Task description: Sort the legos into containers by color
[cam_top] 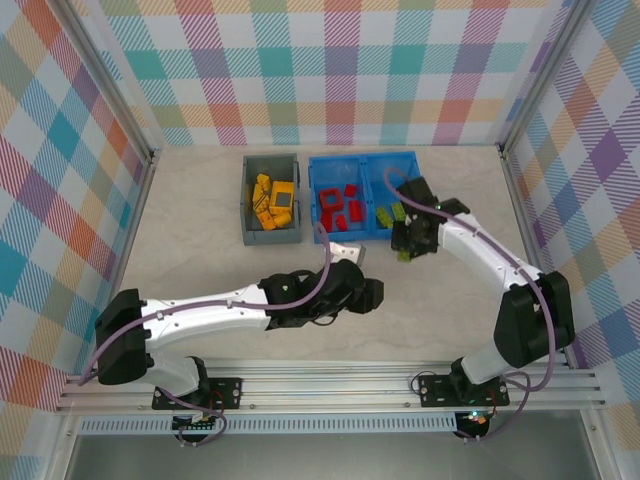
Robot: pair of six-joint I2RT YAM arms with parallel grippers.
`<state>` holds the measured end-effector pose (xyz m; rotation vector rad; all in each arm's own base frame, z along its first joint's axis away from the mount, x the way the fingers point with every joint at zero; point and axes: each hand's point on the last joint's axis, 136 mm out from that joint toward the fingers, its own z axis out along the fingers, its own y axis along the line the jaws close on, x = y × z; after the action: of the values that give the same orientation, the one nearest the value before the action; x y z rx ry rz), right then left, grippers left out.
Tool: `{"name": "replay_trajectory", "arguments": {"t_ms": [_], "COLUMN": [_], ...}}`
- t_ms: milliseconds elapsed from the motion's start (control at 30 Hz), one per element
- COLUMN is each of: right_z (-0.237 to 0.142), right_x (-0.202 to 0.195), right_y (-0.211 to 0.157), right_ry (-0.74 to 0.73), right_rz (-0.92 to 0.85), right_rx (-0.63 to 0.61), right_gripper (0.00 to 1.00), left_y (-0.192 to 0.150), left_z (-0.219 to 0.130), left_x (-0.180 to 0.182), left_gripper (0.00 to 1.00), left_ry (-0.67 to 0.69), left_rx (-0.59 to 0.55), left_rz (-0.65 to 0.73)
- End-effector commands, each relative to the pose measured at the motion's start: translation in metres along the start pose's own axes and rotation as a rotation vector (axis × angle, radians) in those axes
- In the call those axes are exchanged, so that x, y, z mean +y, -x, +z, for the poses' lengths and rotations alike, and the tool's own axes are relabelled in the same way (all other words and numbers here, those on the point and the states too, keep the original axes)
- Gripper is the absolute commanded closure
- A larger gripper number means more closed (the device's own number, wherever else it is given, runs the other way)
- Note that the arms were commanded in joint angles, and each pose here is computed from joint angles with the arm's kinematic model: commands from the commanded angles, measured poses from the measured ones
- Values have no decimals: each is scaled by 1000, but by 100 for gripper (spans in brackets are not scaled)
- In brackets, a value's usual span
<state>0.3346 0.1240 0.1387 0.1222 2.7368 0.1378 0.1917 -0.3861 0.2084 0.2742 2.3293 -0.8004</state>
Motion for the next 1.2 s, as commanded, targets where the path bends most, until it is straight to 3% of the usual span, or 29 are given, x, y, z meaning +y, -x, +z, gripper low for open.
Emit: {"name": "replay_trajectory", "arguments": {"t_ms": [0, 267, 500, 733, 900, 1067, 1167], "right_z": [3, 64, 109, 139, 106, 31, -17], "right_x": [3, 29, 37, 32, 38, 48, 47], "right_y": [48, 144, 174, 173, 183, 188, 171], "right_ry": [-24, 28, 47, 51, 90, 156, 185], "right_rz": [-13, -27, -20, -4, -15, -32, -17], "right_rx": [-70, -109, -62, 3, -54, -170, -228], "right_gripper": [74, 76, 72, 48, 41, 44, 44], "left_y": [40, 97, 127, 119, 106, 87, 72], "left_z": [-12, 21, 49, 56, 56, 56, 65], "left_x": [-13, -41, -39, -32, -15, 28, 59], "left_gripper": [37, 36, 35, 35, 37, 41, 43], "left_ry": [36, 183, 333, 344, 360, 425, 460], "left_rx": [-88, -162, -239, -213, -175, -95, -7], "left_rz": [103, 275, 318, 315, 290, 208, 171]}}
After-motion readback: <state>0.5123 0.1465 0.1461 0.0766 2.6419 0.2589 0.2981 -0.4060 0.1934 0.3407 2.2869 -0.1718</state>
